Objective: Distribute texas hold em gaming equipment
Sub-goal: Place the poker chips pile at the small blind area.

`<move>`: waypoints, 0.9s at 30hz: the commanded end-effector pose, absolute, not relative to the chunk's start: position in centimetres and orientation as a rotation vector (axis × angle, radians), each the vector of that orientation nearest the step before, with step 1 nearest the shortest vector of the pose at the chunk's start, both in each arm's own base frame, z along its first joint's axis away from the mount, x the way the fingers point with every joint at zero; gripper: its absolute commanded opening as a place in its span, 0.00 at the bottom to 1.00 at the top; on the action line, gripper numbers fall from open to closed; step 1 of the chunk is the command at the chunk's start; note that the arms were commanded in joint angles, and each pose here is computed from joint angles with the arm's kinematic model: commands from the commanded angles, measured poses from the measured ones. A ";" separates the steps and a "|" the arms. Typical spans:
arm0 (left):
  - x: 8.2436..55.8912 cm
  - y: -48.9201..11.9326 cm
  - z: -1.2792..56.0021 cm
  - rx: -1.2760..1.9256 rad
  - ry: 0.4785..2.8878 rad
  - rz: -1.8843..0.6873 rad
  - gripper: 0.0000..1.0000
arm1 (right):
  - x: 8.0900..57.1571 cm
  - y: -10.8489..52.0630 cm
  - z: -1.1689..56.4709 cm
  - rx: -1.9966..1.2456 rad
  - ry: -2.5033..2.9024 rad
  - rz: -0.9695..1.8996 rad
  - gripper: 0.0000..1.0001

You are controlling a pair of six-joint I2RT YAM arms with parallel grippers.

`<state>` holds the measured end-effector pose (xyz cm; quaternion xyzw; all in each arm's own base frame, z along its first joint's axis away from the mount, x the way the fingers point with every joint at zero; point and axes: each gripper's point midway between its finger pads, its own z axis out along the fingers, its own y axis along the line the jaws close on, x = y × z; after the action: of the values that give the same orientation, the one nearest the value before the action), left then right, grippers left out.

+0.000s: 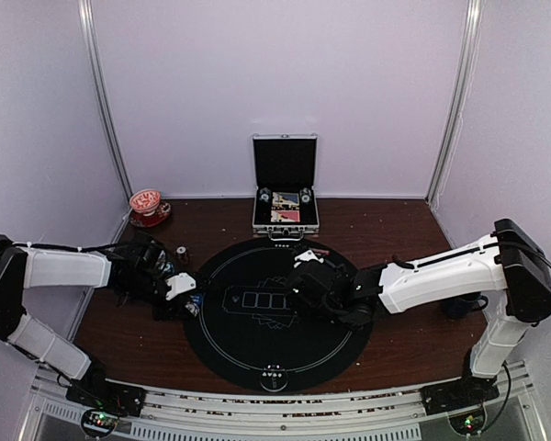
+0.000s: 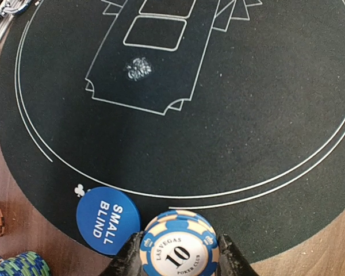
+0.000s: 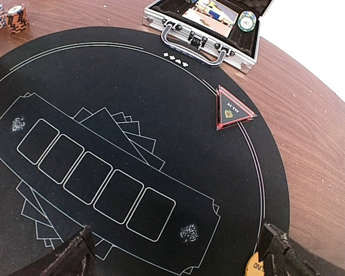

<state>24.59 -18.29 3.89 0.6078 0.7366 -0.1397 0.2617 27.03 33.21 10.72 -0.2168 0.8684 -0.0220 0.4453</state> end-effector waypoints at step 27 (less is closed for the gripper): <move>24.7 -18.2 2.4 1.665 2.025 -0.360 0.42 | 26.8 33.2 10.3 -0.557 2.141 -0.088 1.00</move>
<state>24.46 -17.84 2.39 0.6076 0.7462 -0.1330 0.2375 26.93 33.30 10.71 -0.2186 0.8681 -0.0214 0.4452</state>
